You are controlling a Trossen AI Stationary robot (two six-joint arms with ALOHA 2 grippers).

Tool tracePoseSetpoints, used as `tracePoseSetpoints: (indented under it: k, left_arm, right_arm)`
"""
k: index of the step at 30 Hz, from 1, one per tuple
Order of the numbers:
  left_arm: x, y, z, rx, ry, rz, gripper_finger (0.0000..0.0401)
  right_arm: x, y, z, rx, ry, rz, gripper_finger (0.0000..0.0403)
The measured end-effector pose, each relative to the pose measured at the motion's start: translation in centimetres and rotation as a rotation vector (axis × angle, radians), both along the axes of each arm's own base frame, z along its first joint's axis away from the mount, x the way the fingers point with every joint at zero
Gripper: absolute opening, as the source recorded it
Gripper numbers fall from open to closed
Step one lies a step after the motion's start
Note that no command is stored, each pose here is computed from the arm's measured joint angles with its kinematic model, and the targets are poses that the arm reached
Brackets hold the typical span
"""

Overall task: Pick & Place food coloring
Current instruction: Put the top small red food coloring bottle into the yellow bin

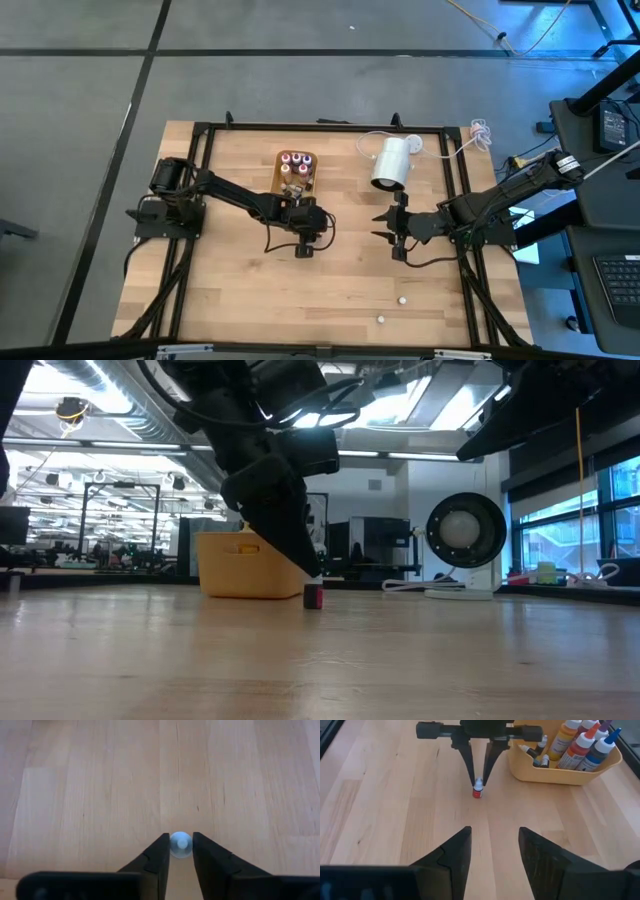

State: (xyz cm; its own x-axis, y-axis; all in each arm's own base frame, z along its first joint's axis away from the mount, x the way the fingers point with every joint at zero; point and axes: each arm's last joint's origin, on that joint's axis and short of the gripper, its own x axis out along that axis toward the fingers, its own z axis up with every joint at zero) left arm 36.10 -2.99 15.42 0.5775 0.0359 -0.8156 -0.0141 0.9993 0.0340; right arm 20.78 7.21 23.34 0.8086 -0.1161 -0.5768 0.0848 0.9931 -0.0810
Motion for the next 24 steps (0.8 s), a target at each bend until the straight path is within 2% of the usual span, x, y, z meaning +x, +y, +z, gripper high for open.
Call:
tracePoseSetpoints:
  k: [10, 17, 21, 24]
  left_arm:
    - [-0.1, 0.0, 0.4, 0.001, 0.003, -0.004, 0.0053]
    - [-1.3, 0.5, 5.9, 0.022, -0.098, 0.001, 0.0052]
    - [-3.3, 2.0, 9.0, 0.097, -0.127, 0.13, 0.0052]
    - [-4.7, 3.4, 10.1, 0.132, -0.11, 0.243, 0.0052]
  right_arm:
    - [0.0, 0.0, 0.0, 0.0, 0.0, 0.0, 0.0165]
    - [-0.1, 0.0, -0.1, -0.006, 0.012, -0.001, 0.0165]
    - [-0.1, 0.0, -0.1, -0.007, 0.014, -0.001, 0.0165]
    - [-0.1, 0.0, -0.2, -0.007, 0.015, -0.001, 0.0165]
